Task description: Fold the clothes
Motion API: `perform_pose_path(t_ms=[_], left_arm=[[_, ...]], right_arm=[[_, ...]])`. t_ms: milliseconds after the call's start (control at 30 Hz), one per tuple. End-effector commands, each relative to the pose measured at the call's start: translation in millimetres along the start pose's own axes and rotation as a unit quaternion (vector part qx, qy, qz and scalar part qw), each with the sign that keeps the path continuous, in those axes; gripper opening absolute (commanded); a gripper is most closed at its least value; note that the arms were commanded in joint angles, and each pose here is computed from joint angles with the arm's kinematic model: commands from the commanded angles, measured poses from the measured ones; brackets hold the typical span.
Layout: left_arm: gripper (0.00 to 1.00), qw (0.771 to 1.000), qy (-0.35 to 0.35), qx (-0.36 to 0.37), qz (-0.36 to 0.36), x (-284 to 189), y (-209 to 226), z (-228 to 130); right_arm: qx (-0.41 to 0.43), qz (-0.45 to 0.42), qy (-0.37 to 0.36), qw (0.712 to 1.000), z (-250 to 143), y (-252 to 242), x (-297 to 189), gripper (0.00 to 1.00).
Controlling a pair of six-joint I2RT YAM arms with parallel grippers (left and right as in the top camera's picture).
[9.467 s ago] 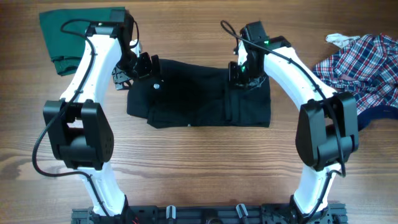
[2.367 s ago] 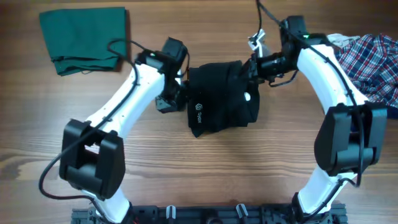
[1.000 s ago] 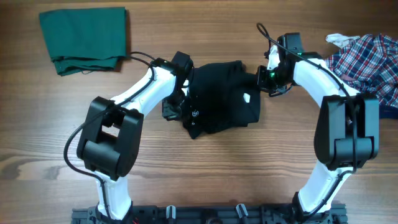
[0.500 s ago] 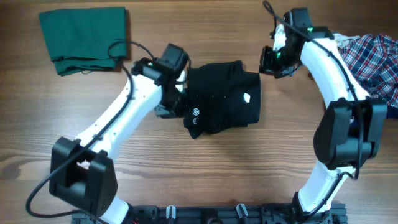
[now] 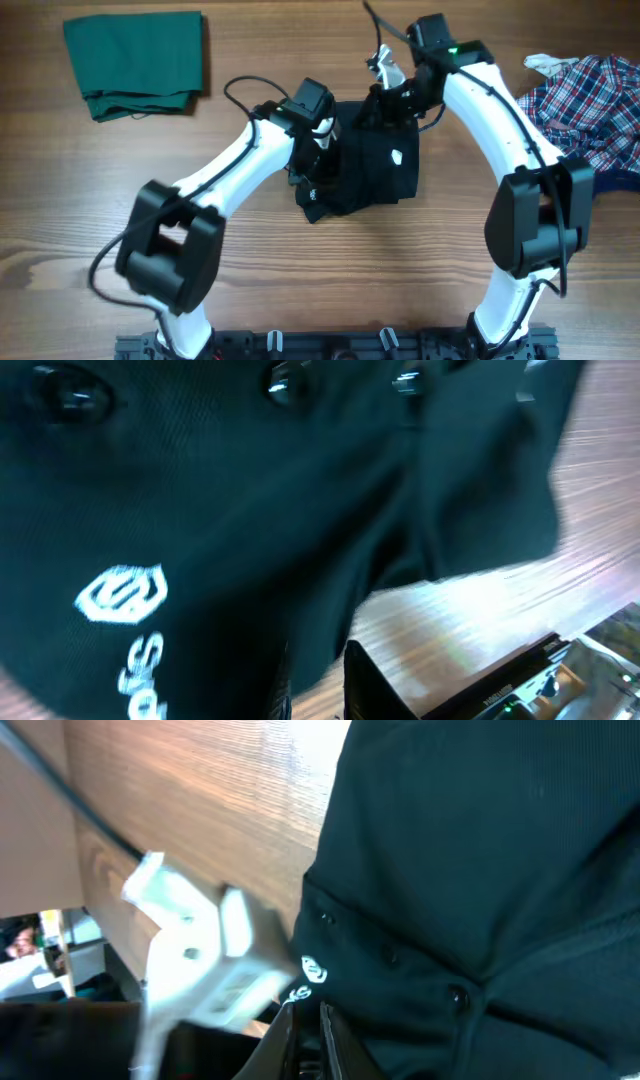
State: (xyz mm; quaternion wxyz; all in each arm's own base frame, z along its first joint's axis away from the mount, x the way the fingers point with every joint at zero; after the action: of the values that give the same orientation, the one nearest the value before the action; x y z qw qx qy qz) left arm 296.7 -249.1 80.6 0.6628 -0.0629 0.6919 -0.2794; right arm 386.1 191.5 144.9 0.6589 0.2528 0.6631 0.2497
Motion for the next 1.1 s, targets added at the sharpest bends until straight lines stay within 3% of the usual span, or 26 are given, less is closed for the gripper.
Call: perform_pose_path(t_ms=[0,233,567,833,1067], left_arm=[[0.17,0.998,0.055,-0.024,-0.018,26,7,-13],[0.17,0.994,0.096,-0.049,0.034,32,28,-30],[0.18,0.982,0.119,-0.054,0.138,24,57,-44],[0.19,0.973,0.11,-0.033,0.2,18,75,-42],[0.21,0.978,0.076,-0.019,0.194,-7,59,-38]], right_arm=[[0.033,-0.025,-0.009,0.999,3,-17,7,0.1],[0.054,-0.059,-0.014,0.997,-2,-54,34,0.14],[0.139,-0.226,-0.067,0.962,11,-138,28,0.13],[0.164,-0.246,-0.091,0.951,20,-169,3,0.13],[0.164,-0.254,-0.106,0.947,28,-170,-9,0.2]])
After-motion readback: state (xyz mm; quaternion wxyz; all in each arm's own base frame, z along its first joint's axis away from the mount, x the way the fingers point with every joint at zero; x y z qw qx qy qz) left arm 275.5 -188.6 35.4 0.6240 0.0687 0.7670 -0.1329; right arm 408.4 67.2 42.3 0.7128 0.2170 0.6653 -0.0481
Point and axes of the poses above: each gripper's point midway between its finger pads, its own x axis out along the fingers, its own y axis along the line the jaws close on, z = x × y, the point moved 3 cm from there along -x, back along the fingers, and after that the axes turned 14 degrees about x, right-handed, at the moved point
